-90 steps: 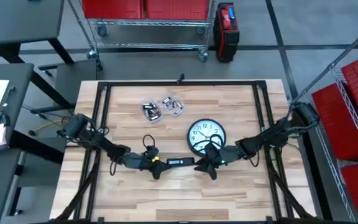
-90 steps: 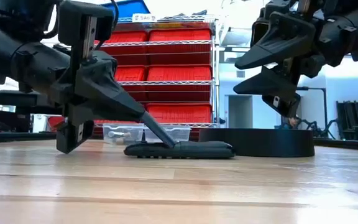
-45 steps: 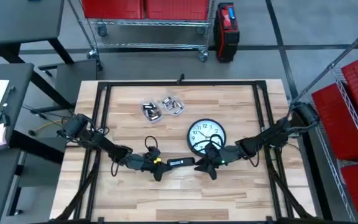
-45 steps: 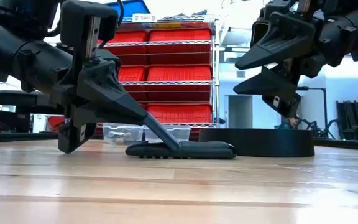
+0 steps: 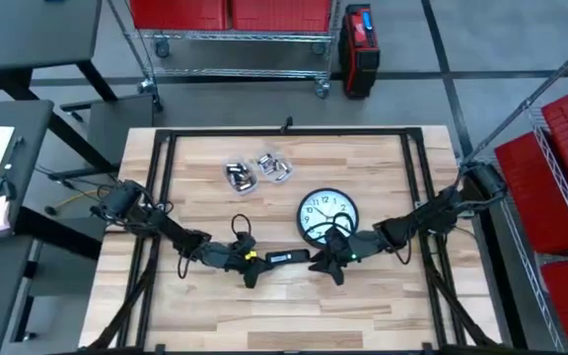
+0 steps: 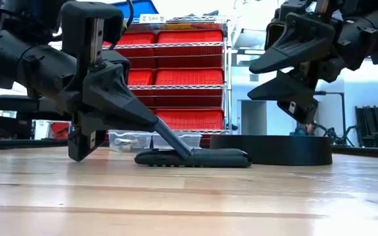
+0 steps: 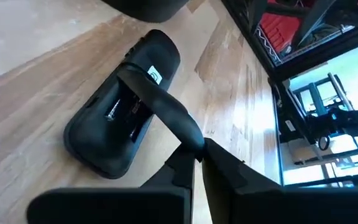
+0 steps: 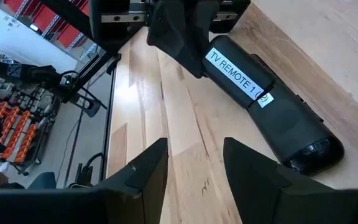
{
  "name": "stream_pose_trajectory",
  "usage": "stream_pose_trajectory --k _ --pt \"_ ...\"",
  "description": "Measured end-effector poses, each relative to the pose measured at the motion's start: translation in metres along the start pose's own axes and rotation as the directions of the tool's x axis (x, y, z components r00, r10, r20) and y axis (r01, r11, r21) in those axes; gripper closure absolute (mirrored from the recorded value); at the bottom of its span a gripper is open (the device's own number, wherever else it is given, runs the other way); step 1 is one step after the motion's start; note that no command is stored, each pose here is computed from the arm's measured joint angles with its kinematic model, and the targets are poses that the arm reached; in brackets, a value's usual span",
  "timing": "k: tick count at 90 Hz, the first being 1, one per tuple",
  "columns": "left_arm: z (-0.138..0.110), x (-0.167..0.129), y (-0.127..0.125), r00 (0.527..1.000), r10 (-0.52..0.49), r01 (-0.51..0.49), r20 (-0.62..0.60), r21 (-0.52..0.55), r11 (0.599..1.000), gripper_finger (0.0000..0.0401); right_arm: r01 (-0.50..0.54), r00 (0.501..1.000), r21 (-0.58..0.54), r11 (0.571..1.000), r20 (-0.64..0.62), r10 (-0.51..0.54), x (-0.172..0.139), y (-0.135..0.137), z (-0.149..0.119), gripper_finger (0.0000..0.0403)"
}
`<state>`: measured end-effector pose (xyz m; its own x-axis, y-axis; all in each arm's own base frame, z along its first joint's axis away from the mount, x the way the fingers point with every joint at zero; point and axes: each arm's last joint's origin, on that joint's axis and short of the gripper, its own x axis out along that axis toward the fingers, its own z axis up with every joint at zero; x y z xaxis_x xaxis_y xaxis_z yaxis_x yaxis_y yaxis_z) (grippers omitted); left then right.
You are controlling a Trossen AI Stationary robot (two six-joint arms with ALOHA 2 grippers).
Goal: Insert battery
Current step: Close the remote battery cover
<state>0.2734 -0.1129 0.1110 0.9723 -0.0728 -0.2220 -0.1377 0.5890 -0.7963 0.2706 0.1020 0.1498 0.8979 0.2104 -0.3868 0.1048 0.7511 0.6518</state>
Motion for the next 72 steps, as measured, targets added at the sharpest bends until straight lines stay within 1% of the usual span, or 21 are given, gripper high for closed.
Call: stream_pose_trajectory --k 36,47,58,66,72 --pt "0.004 -0.002 -0.004 1.0 -0.008 0.008 0.002 -0.028 1.0 0.0401 -0.002 1.0 0.014 1.0 -0.01 0.002 0.0 0.001 -0.002 0.0259" --pt "0.009 -0.007 -0.011 1.0 0.011 -0.011 -0.018 0.001 1.0 0.0401 -0.002 1.0 0.015 1.0 -0.01 0.002 0.0 0.001 -0.002 0.0259" --pt "0.021 -0.013 -0.019 1.0 0.015 -0.015 -0.002 0.032 0.999 0.0401 -0.001 1.0 0.013 1.0 -0.01 0.001 0.0 0.001 -0.002 0.0259" --pt "0.023 -0.015 -0.016 0.998 0.065 -0.064 -0.022 0.056 0.996 0.0401 0.0 1.0 0.013 1.0 -0.009 0.0 0.0 0.0 -0.001 0.0259" --pt "0.022 -0.015 -0.015 0.997 0.075 -0.073 -0.028 0.063 0.995 0.0401 0.001 1.0 0.012 1.0 -0.009 -0.001 0.0 0.0 -0.001 0.0259"
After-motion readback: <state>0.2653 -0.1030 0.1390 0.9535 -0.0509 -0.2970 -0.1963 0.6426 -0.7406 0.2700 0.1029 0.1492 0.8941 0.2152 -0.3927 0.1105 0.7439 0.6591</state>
